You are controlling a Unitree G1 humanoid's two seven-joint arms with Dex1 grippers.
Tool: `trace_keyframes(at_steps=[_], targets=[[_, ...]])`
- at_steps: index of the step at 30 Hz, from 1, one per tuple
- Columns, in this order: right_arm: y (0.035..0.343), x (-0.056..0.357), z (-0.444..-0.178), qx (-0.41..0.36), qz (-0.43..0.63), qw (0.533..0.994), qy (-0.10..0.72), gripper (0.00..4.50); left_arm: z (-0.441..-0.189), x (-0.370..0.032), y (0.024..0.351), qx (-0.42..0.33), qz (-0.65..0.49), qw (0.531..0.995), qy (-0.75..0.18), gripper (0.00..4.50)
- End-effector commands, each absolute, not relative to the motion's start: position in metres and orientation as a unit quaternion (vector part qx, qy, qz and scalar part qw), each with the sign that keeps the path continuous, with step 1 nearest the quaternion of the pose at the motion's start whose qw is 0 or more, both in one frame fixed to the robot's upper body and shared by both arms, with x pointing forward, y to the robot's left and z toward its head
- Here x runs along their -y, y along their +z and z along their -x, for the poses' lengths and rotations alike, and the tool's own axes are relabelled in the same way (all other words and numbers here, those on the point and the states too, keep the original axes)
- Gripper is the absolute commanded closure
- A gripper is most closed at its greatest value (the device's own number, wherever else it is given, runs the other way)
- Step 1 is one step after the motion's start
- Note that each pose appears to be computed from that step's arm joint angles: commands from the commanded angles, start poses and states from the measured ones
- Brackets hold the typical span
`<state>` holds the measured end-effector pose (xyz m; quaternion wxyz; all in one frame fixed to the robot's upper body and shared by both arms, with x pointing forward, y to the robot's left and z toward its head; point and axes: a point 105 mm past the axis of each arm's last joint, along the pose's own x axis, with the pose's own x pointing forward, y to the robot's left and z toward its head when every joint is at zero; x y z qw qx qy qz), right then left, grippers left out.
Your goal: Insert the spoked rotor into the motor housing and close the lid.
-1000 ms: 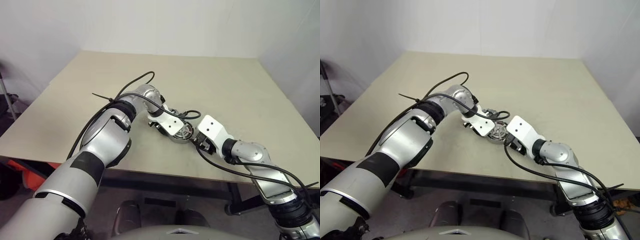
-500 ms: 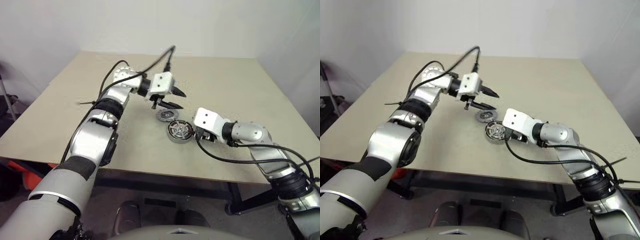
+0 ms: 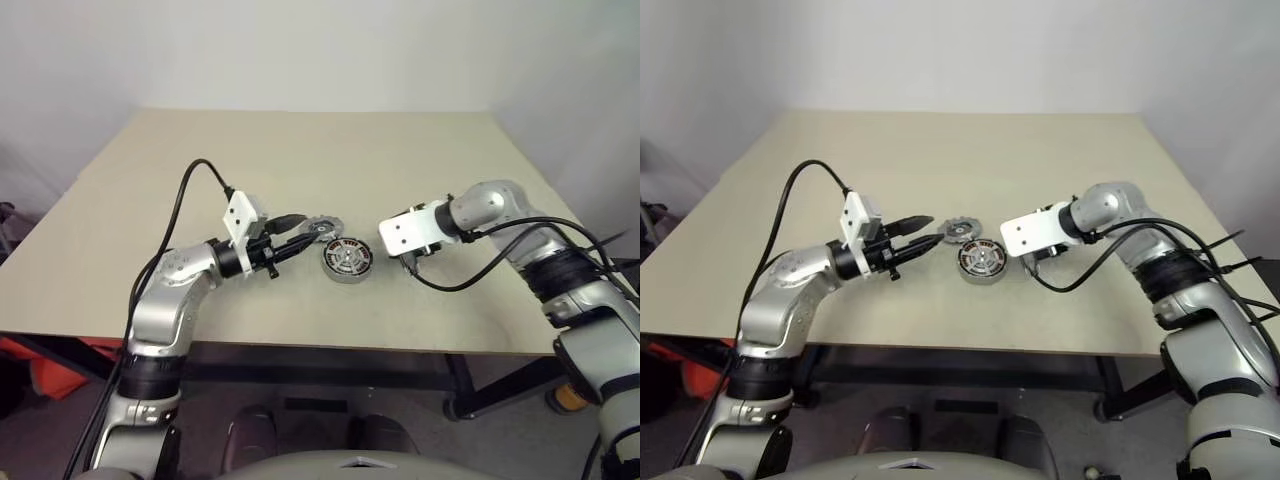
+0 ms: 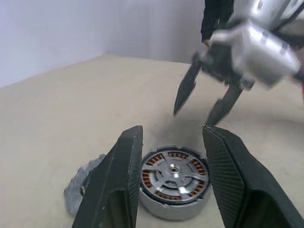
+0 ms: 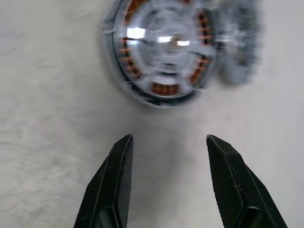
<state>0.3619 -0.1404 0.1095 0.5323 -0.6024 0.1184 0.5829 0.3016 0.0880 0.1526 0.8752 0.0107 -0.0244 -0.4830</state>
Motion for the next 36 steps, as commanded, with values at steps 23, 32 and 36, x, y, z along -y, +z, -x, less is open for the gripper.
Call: trace_keyframes(at_steps=[23,32,36], targets=[[0.102,0.108,-0.371,-0.075,0.642,0.461,0.609,1.77,-0.313,-0.1,0.106,-0.03,0.067,0.918,-0.389,2.42],[0.101,0.103,-0.378,-0.059,0.661,0.441,0.604,2.68,-0.314,-0.101,0.106,-0.027,0.063,0.924,-0.376,2.37],[0.103,0.101,-0.382,-0.054,0.667,0.44,0.599,2.68,-0.314,-0.103,0.106,-0.026,0.063,0.926,-0.37,2.37]])
